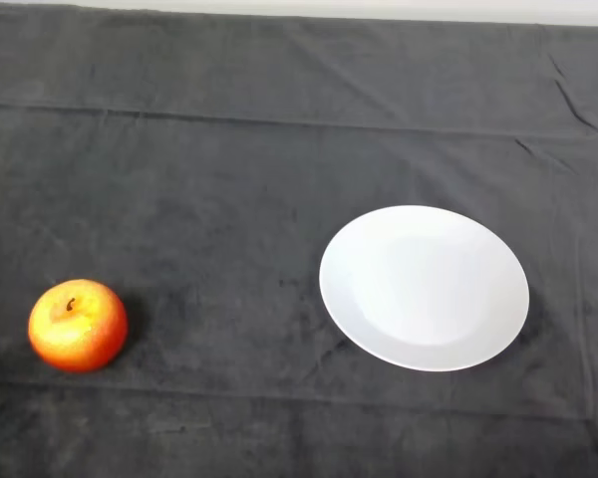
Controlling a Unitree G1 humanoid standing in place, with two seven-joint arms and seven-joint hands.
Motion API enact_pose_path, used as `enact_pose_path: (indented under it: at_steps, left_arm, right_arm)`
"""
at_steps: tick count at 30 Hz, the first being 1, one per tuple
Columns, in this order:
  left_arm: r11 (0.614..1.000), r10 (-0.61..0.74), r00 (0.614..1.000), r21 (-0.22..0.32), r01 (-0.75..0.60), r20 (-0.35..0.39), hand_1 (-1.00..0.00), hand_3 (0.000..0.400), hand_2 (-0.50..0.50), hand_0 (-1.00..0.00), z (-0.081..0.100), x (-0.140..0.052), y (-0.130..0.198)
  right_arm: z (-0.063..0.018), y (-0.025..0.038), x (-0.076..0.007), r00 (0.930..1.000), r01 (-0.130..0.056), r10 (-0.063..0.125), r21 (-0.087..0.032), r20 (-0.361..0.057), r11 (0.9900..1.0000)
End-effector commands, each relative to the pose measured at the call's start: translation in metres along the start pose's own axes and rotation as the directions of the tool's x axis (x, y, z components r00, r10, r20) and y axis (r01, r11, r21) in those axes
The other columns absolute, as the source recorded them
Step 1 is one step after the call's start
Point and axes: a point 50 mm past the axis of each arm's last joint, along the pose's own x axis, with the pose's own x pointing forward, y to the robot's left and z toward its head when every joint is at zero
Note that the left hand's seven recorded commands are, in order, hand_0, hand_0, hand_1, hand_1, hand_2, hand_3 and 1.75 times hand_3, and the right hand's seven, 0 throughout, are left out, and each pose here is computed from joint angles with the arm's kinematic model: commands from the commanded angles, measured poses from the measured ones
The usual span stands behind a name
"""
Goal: Move the apple to the plate
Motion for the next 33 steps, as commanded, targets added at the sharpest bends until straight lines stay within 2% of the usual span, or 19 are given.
enact_pose_path:
  at_steps: [1,9,20,33]
  left_arm:
    - [1.000,0.012,1.000,-0.007,-0.012,0.010,0.00,0.000,0.00,0.00,0.002,0.001,-0.005]
    - [1.000,0.001,1.000,0.009,-0.001,0.029,0.00,0.000,0.00,0.00,0.005,0.003,-0.009]
    - [0.999,-0.039,0.995,0.042,0.035,0.096,0.00,0.000,0.00,0.00,0.016,0.006,-0.020]
    - [0.981,-0.188,0.963,0.082,0.175,0.196,0.00,0.000,0.00,0.00,0.031,-0.005,-0.054]
  right_arm:
    - [0.0104,0.0025,0.0021,0.9991,-0.014,0.014,0.006,0.039,0.9999]
    - [0.0104,0.0025,0.0021,0.9991,-0.014,0.014,0.006,0.039,0.9999]
    - [0.0104,0.0025,0.0021,0.9991,-0.015,0.014,0.006,0.039,0.9999]
    - [0.0104,0.0025,0.0021,0.9992,-0.014,0.014,0.006,0.039,0.9999]
